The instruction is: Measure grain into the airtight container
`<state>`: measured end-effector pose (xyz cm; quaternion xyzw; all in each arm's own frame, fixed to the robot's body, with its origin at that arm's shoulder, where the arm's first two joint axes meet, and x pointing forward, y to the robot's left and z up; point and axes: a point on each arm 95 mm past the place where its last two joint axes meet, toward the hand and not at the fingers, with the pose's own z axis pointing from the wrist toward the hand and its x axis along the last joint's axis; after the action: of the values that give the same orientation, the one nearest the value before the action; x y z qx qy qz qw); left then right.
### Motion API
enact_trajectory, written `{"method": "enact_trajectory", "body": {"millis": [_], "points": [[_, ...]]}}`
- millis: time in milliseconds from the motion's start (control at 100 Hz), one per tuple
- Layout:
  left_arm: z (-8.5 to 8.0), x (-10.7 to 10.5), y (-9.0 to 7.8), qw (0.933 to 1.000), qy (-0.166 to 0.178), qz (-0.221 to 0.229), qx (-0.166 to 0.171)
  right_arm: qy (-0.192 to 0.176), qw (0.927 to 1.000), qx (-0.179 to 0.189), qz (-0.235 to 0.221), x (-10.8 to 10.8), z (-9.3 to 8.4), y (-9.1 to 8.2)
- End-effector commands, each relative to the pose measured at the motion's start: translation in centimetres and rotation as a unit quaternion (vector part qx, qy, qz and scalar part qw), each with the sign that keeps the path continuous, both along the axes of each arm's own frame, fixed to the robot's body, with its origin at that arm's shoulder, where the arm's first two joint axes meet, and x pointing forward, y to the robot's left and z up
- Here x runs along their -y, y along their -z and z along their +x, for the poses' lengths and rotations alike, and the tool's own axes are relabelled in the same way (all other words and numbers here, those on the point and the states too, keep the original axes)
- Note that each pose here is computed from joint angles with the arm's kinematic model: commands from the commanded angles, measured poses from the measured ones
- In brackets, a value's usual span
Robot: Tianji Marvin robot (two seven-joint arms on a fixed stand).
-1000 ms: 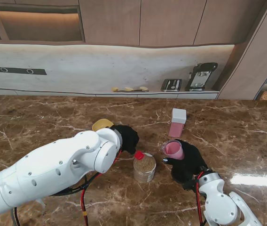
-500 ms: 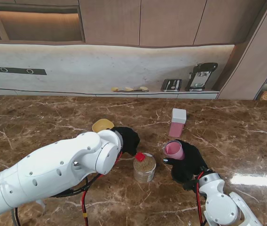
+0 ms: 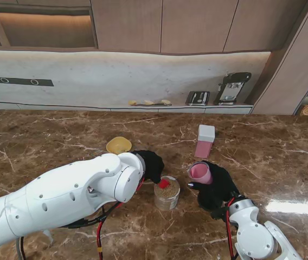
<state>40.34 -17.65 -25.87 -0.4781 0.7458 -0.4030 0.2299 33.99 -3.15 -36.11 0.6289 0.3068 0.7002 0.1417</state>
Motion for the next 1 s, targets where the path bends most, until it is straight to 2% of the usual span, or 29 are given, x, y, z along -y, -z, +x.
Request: {"method": "enact_trajectory", "body": {"millis": [0, 670, 990], "points": [[0.0, 0.2, 0.3, 1.0, -0.003, -0.001, -0.004, -0.005, 0.9999, -0.011, 0.002, -0.1, -0.3, 0.6], [0.2, 0.4, 1.8, 0.9974, -0.033, -0.038, -0.051, -0.006, 0.9999, -0.013, 0.003, -0.3, -0.3, 0.3], [0.3, 0.1, 2.3, 0.9912, -0.066, -0.071, -0.09, -0.005, 0.9999, -0.014, 0.002, -0.3, -0.4, 0.3]]}}
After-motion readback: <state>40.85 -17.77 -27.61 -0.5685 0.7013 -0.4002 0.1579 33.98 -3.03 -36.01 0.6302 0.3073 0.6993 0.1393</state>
